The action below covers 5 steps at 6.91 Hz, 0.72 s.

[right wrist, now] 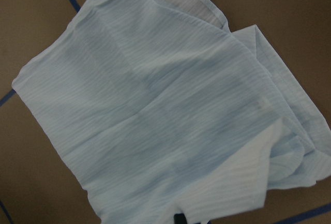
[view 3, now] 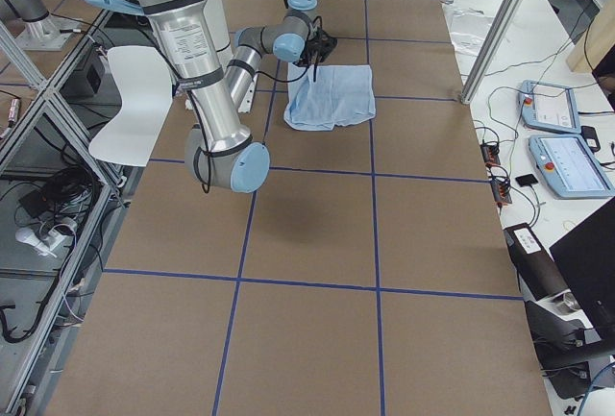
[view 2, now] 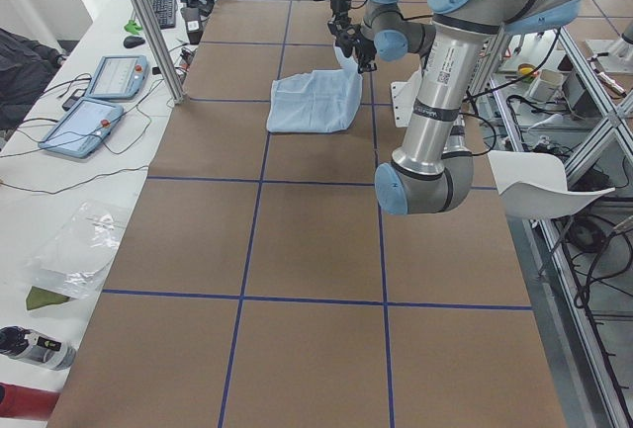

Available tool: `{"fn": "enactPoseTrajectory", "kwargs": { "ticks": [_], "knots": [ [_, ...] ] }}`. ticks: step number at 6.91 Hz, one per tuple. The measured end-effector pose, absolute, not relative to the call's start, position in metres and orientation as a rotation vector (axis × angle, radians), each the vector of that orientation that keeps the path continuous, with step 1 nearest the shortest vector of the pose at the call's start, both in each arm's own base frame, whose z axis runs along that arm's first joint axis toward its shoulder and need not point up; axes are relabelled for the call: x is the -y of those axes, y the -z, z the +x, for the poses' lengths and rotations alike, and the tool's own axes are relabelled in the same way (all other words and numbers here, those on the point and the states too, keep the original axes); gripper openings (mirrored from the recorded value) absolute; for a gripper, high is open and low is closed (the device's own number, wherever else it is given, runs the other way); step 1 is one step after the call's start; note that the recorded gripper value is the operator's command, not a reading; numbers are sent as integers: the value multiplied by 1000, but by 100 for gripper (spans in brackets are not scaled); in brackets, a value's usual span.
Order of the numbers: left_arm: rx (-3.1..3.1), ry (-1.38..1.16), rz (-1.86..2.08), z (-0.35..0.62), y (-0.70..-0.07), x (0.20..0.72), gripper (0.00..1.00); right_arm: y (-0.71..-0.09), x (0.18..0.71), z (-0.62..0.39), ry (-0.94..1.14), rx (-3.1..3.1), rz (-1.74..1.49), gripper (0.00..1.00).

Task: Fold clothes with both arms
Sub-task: 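Lift both near corners and fold them over toward the far edge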

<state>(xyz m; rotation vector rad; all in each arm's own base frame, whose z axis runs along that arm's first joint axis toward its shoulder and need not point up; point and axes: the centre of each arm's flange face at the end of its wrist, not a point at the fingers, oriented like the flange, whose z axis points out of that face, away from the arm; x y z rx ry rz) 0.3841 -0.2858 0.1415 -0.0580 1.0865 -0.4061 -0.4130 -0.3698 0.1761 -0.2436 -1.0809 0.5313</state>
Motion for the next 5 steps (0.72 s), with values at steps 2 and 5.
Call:
{"fn": "enactPoseTrajectory", "kwargs": {
  "ticks": [2, 5],
  "knots": [
    [-1113, 425, -2, 418, -163, 344, 0, -183, 421, -427, -532, 1042, -181, 0],
    [-1119, 456, 68, 442, -204, 411, 0, -177, 470, -475, -534, 987, -165, 0]
  ]
}}
